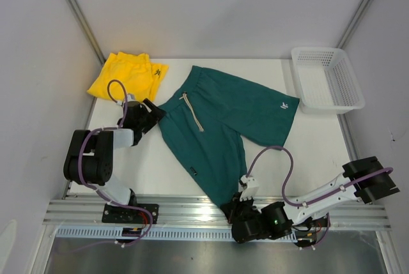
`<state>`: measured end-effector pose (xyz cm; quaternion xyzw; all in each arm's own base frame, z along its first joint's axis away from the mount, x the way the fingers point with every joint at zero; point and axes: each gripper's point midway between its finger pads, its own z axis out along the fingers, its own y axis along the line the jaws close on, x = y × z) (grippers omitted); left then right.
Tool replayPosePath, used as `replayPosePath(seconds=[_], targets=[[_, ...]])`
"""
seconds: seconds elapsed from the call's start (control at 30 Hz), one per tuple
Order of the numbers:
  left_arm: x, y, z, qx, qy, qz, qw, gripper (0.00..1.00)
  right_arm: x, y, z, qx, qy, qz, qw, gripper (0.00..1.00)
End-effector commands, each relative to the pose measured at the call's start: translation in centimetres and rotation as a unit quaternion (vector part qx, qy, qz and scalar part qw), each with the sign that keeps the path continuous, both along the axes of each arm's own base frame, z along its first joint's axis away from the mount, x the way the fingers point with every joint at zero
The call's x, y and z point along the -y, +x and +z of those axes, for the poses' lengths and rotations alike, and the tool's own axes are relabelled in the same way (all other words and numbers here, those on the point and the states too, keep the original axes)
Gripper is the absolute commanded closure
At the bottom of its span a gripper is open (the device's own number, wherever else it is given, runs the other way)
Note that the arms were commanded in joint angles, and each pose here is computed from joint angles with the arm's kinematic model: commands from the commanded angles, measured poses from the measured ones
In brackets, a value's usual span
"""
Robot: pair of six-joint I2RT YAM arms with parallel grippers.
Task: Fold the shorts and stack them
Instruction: Fold the shorts
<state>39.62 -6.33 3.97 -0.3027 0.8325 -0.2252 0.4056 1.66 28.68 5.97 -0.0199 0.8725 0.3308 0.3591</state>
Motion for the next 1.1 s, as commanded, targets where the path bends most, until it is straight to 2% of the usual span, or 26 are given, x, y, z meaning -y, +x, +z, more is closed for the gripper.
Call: replayPosePath(seconds=[0.0, 0.27, 0.4, 0.57, 0.67, 0.7, 0.73, 0.77, 0.8, 0.9, 1.07], targets=[[-0.6, 0.7, 0.7, 0.022, -0.018, 0.031, 0.999, 0.18, 0.5, 1.3, 1.0, 0.029, 0.021, -0.03, 0.999, 1.0], [-1.4, 1.0, 0.6, 0.031, -0.046, 0.052, 0.997, 0.25, 0.6, 1.0, 0.8, 0.026, 0.021, -0.029, 0.999, 1.0], [-1.1, 1.7, 0.6, 0.034, -0.058, 0.05, 0.996, 0.36, 0.5, 1.0, 0.8, 0.025, 0.022, -0.028, 0.999, 1.0], [-0.7, 2.5, 0.3, 0.033, -0.067, 0.043, 0.996, 0.44, 0.6, 0.9, 0.8, 0.025, 0.022, -0.028, 0.999, 1.0], [-0.6, 2.8, 0.3, 0.034, -0.067, 0.042, 0.996, 0.57, 0.4, 0.8, 0.9, 0.025, 0.022, -0.025, 0.999, 1.0], [-0.7, 2.8, 0.4, 0.035, -0.066, 0.042, 0.996, 0.7, 0.3, 0.7, 1.0, 0.025, 0.023, -0.022, 0.999, 1.0], [-0.7, 2.9, 0.8, 0.038, -0.065, 0.04, 0.996, 0.76, 0.2, 0.6, 1.1, 0.03, 0.016, -0.012, 0.999, 1.0], [-0.6, 2.9, 0.9, 0.036, -0.065, 0.039, 0.996, 0.93, -0.2, 0.4, 1.3, 0.032, 0.019, -0.005, 0.999, 1.0], [-0.7, 3.0, 1.8, 0.045, -0.061, 0.038, 0.996, 0.99, -0.5, 0.0, 1.5, 0.037, 0.016, 0.009, 0.999, 1.0], [-1.2, 2.5, 2.8, 0.043, -0.044, 0.041, 0.997, 1.0, -1.6, -0.9, 2.1, 0.062, 0.003, 0.046, 0.997, 1.0], [-4.2, 1.1, 7.2, 0.059, 0.002, 0.078, 0.995, 1.0, -4.8, -3.9, 4.9, 0.114, -0.004, 0.121, 0.986, 1.0]])
